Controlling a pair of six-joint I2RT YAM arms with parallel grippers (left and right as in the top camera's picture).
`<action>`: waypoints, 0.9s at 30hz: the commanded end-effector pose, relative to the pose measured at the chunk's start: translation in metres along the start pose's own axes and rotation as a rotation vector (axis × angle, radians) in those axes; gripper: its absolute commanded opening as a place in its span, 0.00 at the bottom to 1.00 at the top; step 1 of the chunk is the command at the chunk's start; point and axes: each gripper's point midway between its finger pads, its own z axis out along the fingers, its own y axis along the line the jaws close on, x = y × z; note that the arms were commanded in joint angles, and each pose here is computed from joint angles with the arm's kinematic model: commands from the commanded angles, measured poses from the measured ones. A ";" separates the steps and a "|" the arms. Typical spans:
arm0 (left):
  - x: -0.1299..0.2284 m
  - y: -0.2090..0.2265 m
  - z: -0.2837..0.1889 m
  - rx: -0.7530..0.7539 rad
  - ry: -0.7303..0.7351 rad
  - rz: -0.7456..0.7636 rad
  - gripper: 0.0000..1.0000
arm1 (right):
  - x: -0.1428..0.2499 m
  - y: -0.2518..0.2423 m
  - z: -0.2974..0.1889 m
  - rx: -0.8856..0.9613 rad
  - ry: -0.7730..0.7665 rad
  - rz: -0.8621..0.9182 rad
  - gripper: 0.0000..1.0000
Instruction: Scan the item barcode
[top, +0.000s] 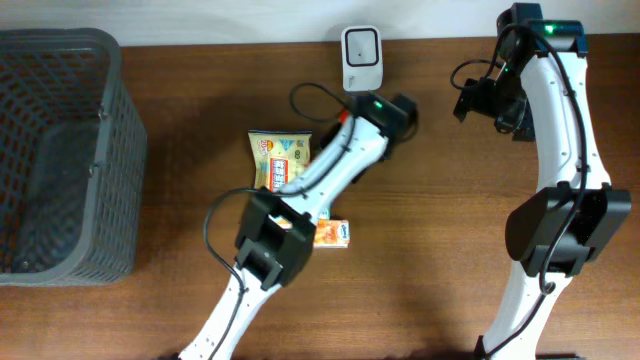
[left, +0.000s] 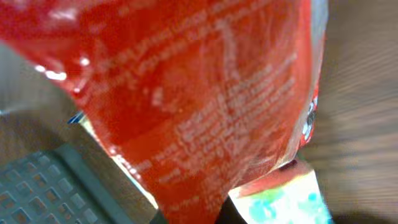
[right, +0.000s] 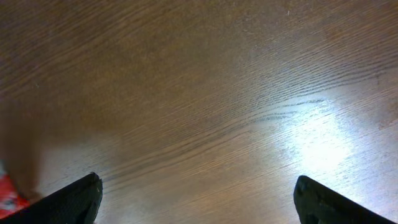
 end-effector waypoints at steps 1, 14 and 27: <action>-0.001 -0.025 -0.033 -0.011 -0.056 -0.005 0.20 | -0.004 0.000 -0.008 -0.011 -0.024 0.008 0.98; 0.000 -0.037 -0.106 0.494 -0.137 -0.107 0.30 | -0.013 0.008 -0.009 -0.051 -0.058 0.014 0.98; 0.036 0.141 -0.025 0.558 -0.056 -0.630 0.99 | 0.106 0.154 0.062 -0.659 0.243 -0.524 0.90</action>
